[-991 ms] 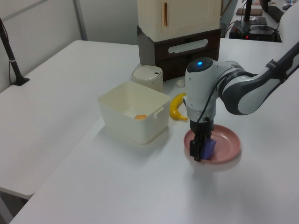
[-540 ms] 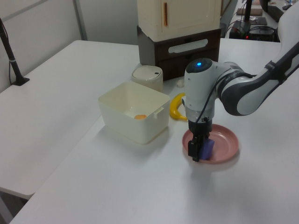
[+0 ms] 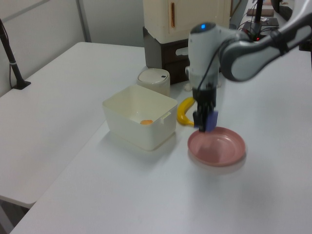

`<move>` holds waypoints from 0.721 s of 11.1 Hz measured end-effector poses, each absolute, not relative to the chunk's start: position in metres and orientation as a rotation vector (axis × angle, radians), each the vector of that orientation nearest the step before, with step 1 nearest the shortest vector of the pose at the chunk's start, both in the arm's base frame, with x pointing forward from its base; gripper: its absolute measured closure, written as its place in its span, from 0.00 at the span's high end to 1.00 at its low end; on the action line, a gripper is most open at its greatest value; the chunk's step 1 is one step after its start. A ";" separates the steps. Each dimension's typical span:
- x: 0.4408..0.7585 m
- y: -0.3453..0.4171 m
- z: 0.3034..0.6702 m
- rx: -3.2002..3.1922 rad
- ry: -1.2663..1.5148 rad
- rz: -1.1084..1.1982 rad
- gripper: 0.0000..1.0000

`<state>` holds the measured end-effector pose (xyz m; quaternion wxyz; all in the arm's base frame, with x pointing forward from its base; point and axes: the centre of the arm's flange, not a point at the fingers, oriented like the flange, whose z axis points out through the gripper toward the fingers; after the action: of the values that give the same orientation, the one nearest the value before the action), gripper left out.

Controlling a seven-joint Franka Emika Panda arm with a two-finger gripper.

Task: Put the cube on the table
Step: 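Lift the purple cube off the plate and carry it toward the banana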

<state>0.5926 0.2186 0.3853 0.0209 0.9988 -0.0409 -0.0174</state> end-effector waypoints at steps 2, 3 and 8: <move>0.614 0.120 0.385 3.062 -0.042 -0.105 0.59; 0.619 0.074 0.380 3.048 -0.013 -0.129 0.59; 0.617 0.001 0.333 2.953 0.082 -0.272 0.89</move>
<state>0.6170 0.0014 0.3325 0.0872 0.9916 0.0276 -0.0914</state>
